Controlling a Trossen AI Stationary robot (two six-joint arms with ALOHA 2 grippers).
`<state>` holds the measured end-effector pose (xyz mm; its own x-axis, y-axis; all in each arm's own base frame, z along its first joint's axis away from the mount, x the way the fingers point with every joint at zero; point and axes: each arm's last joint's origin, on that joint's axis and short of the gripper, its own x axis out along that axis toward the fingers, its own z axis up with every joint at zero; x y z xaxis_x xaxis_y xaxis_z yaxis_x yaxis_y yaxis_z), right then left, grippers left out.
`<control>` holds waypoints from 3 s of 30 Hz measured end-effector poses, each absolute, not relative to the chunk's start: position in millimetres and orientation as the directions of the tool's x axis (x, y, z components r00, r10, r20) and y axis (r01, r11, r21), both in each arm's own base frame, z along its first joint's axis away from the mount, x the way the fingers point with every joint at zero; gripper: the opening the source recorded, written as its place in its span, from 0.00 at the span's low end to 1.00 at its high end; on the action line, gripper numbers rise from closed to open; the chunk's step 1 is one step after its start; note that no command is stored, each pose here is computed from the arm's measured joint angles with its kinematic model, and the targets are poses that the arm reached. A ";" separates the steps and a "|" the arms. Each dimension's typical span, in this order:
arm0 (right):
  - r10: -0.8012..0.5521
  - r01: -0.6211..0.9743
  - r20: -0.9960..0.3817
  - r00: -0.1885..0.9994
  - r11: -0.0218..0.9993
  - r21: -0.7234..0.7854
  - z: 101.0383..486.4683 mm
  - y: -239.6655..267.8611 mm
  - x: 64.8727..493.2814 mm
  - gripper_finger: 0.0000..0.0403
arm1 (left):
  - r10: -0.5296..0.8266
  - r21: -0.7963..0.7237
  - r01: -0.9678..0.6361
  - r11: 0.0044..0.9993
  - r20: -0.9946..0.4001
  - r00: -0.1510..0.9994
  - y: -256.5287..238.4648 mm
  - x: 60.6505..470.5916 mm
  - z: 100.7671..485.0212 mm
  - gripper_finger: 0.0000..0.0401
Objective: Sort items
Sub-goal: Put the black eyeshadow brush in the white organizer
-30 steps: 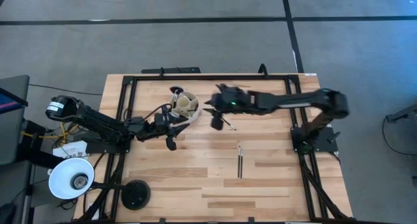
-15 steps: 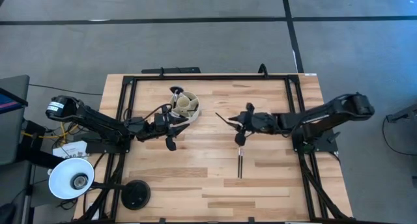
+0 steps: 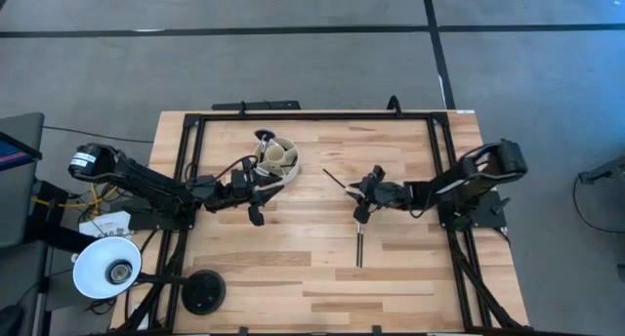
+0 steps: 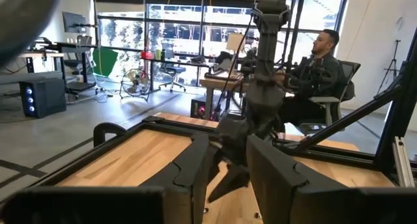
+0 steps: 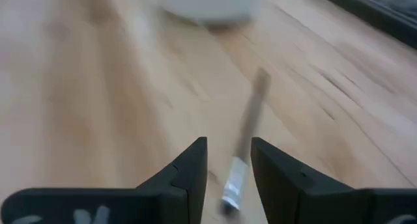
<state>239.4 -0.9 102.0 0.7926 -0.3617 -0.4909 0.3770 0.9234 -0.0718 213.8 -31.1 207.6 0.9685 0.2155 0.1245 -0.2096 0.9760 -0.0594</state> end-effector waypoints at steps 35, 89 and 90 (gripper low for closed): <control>-0.416 0.472 -0.517 0.748 0.881 -0.027 65.2 -13.6 246.4 0.25 | 0.216 -0.059 -0.210 0.976 0.124 0.969 -31.1 213.8 207.6 0.25; 0.003 0.019 -0.456 0.890 0.999 0.042 112.4 45.9 339.9 0.02 | 0.010 0.048 0.006 0.999 -0.331 0.944 -47.3 277.7 134.3 0.37; 0.003 0.018 -0.457 0.890 0.999 0.042 112.3 45.9 339.9 0.02 | 0.010 0.049 0.007 0.999 -0.336 0.942 -47.3 277.5 133.8 0.37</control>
<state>339.9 45.9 112.3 0.8896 0.0026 -0.4567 0.0185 0.9990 0.0418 277.5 -47.3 133.8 0.9417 0.0101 -0.3362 0.0066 0.9988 0.0487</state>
